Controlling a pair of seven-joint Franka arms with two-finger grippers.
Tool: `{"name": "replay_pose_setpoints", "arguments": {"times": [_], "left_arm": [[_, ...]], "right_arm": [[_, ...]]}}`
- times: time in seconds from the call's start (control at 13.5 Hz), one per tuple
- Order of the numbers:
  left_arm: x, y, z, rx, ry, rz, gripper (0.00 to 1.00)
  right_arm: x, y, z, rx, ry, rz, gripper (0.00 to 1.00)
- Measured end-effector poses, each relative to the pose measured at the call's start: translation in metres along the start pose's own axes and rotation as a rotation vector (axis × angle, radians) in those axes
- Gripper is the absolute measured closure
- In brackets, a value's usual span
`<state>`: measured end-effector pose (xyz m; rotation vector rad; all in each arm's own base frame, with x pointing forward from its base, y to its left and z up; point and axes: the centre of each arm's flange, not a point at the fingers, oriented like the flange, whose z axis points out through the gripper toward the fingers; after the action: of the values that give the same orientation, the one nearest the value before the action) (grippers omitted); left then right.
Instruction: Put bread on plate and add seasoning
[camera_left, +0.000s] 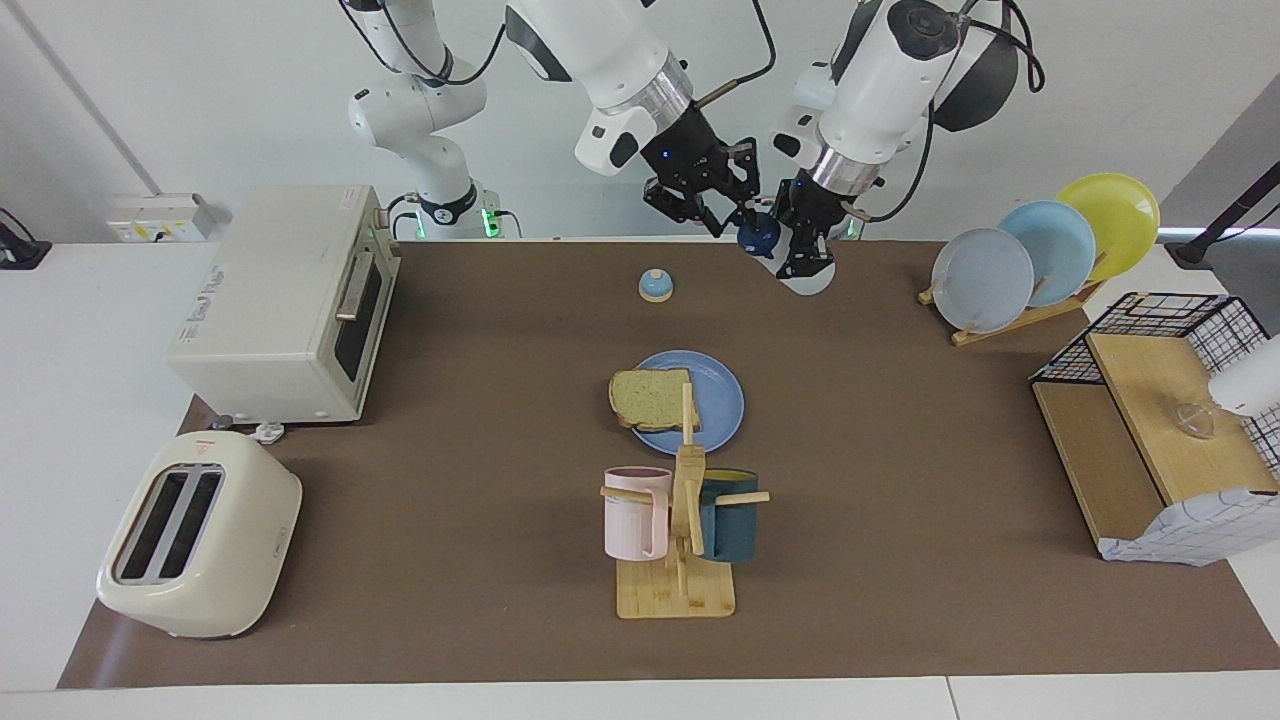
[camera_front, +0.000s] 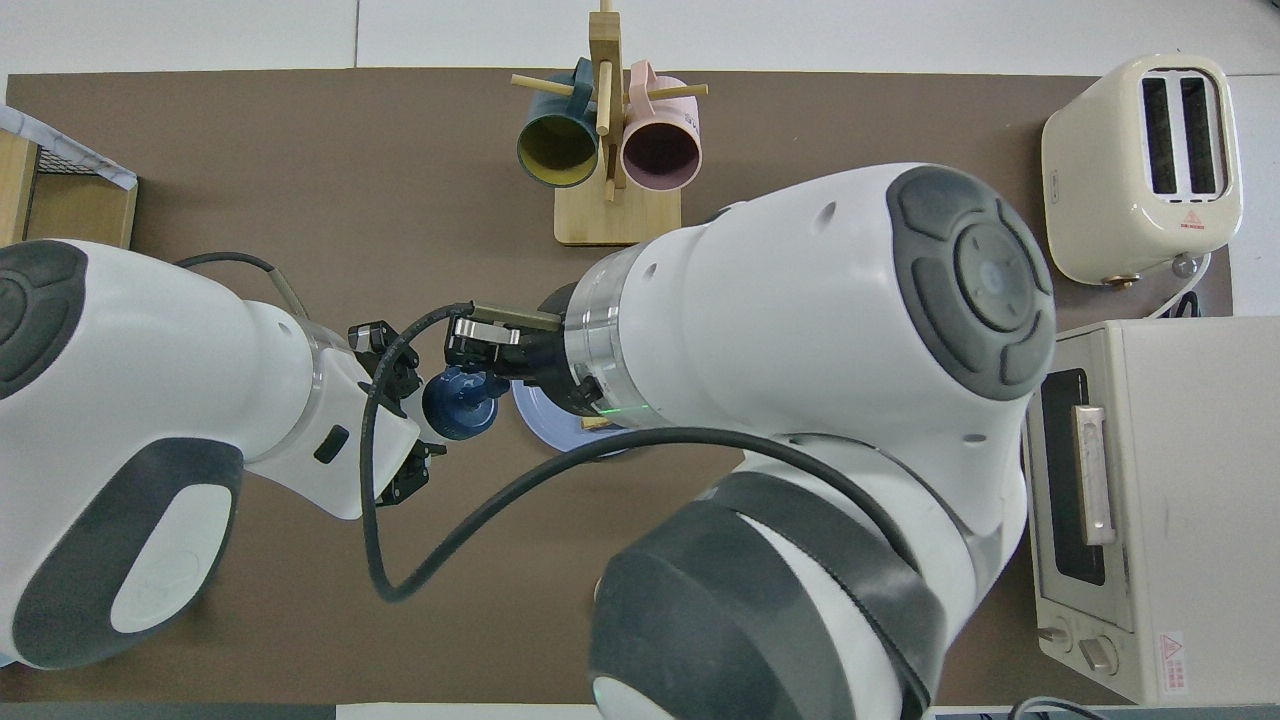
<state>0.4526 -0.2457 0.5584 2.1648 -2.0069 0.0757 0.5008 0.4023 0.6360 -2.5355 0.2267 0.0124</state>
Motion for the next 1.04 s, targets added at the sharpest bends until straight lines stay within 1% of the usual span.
{"name": "replay_pose_setpoints", "arguments": {"times": [0.3,0.37,0.52,0.67,0.74,0.96,1.04], "left_arm": [[-0.0002,-0.0001,-0.0002,-0.001,0.003,-0.002,0.59],[-0.0003,-0.0001,-0.0002,-0.001,0.003,-0.002,0.59],[-0.0003,-0.0001,-0.0003,-0.001,0.003,-0.002,0.59],[-0.0003,-0.0001,-0.0003,-0.001,0.003,-0.002,0.59],[-0.0003,-0.0001,-0.0003,-0.001,0.004,-0.002,0.59],[-0.0013,-0.0007,-0.0002,-0.006,0.011,-0.007,0.59],[-0.0027,-0.0015,-0.0008,-0.006,0.013,-0.010,0.59]], "right_arm": [[-0.0040,-0.0028,0.0021,0.000,-0.004,-0.005,0.56],[-0.0039,-0.0028,0.0020,0.000,-0.004,-0.004,0.59],[-0.0028,-0.0020,0.0014,0.000,-0.003,-0.002,0.61],[-0.0006,-0.0004,0.0002,0.000,0.000,0.001,0.65],[-0.0003,-0.0002,0.0001,0.000,0.000,0.002,0.70],[0.0000,0.0001,-0.0001,-0.001,0.000,0.003,0.77],[0.0009,0.0012,0.0000,-0.003,0.000,0.004,0.85]]}}
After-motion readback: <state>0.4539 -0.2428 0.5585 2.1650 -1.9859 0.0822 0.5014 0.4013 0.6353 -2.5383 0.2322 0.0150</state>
